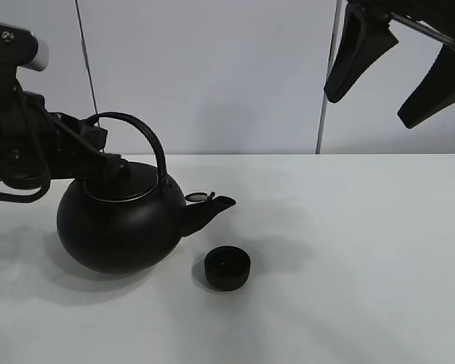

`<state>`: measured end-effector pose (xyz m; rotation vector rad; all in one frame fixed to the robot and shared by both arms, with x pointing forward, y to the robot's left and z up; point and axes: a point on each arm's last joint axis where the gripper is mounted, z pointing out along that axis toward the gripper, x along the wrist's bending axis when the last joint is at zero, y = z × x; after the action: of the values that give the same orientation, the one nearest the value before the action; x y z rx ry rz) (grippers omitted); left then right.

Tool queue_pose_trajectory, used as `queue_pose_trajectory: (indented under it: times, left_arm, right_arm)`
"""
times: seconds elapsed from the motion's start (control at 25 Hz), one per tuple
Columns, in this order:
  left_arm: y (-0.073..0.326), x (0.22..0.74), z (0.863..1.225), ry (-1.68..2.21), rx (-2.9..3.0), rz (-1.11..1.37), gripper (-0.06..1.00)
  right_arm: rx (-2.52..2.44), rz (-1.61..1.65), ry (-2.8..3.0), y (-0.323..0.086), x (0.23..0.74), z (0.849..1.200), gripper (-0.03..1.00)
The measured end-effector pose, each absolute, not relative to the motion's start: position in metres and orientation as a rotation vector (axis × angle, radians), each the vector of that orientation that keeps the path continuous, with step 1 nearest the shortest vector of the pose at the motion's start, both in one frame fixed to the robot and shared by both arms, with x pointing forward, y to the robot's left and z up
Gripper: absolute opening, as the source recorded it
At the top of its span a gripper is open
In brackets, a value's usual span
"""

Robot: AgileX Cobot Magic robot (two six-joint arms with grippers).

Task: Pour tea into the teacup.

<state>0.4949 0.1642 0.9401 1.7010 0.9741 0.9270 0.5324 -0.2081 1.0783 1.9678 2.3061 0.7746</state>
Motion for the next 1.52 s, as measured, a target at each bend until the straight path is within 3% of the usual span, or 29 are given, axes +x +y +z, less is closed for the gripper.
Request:
queue_pose_trajectory:
  times: [1.52]
  left_arm:
    - [0.1671,0.4942,0.9338,0.809,1.918,1.080,0.12]
  right_arm:
    - [1.957,0.795,2.287,-0.2081,0.5343,1.0791,0.58]
